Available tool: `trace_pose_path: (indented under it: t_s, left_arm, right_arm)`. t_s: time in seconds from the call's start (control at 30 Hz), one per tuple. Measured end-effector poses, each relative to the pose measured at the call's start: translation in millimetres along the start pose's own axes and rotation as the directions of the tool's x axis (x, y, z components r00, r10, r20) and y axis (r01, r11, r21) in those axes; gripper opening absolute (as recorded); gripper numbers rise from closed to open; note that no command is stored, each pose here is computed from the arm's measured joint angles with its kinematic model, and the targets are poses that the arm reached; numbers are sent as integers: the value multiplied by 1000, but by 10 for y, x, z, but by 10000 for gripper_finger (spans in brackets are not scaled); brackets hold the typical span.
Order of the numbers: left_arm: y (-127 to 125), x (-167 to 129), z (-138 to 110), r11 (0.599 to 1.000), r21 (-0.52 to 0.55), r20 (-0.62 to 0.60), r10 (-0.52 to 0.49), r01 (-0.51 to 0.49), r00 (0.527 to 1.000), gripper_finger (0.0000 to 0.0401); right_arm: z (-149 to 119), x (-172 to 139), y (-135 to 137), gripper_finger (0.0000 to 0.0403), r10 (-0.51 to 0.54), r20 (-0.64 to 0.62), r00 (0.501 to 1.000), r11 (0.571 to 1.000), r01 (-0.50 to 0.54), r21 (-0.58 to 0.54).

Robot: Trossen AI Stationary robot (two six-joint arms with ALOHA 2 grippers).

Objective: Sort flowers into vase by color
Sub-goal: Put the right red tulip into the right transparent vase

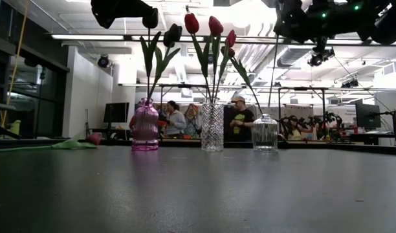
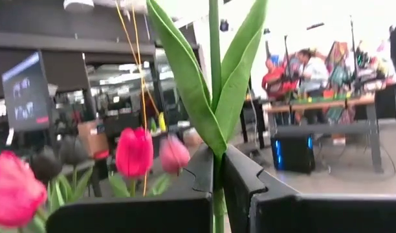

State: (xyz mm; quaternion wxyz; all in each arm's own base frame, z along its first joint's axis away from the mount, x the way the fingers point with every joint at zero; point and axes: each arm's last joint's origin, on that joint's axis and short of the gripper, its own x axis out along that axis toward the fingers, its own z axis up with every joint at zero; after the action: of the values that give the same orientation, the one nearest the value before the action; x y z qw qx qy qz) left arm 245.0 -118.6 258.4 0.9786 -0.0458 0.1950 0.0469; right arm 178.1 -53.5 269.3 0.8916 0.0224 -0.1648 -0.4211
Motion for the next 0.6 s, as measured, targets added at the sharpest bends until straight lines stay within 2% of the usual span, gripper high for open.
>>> trace_pose_path:
  t_s: [0.1, 0.37, 0.6]
  left_arm:
    - [1, 0, 0, 1000, 0, 0, 1, -1, 1000, 239]
    - [1, 0, 0, 1000, 7, 0, 1, -1, 1000, 239]
    - [1, 0, -1, 1000, 9, -1, 1, -1, 1000, 239]
  right_arm:
    - [-7, 29, 24, 0, -1, 37, 999, 1000, 2, -17]
    - [-212, 147, 77, 0, -27, 33, 999, 995, 30, -98]
    - [-226, 168, 82, 0, -38, 58, 998, 989, 46, -141]
